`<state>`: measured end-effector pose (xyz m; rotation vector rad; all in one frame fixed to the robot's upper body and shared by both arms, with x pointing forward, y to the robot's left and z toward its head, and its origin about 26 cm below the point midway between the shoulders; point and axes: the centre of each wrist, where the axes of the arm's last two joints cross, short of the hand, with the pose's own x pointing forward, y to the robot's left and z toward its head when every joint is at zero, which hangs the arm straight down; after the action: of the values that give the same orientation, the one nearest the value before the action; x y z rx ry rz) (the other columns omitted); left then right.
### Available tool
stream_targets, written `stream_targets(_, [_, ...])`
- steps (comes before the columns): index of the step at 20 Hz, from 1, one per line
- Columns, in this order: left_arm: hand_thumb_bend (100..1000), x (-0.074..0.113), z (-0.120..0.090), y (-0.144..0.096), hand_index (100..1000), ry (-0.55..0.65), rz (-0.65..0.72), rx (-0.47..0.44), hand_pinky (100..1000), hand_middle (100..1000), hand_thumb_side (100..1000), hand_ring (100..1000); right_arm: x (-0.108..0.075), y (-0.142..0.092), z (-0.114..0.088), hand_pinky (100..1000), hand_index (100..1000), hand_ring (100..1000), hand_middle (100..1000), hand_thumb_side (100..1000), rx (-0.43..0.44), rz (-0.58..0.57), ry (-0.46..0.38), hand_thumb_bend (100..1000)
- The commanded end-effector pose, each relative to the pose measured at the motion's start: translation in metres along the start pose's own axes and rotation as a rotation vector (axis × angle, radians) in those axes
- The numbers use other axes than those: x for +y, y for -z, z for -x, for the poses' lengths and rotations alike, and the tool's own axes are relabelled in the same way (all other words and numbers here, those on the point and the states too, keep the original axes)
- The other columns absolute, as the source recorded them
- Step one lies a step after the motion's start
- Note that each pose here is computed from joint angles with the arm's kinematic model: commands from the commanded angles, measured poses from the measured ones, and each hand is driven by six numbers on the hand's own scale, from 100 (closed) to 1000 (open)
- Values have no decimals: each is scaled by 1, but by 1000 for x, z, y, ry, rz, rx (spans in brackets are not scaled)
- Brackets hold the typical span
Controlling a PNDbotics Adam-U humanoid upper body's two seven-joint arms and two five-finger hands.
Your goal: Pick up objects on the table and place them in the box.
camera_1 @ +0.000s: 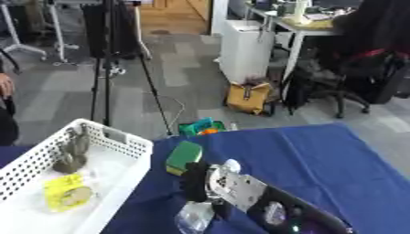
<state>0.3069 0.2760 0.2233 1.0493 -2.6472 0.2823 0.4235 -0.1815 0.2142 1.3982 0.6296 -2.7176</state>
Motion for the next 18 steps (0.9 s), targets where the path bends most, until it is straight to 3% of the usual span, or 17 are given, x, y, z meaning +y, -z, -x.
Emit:
stream_targets(1, [100, 3, -2, 6, 779, 2, -10, -24, 752, 835, 995, 761, -8, -12, 14, 942, 579, 928, 597, 413, -154, -292, -233, 100])
stream_targets(18, [100, 3, -2, 5, 781, 2, -3, -22, 752, 834, 996, 763, -28, -25, 24, 914, 557, 908, 573, 399, -124, -241, -288, 100])
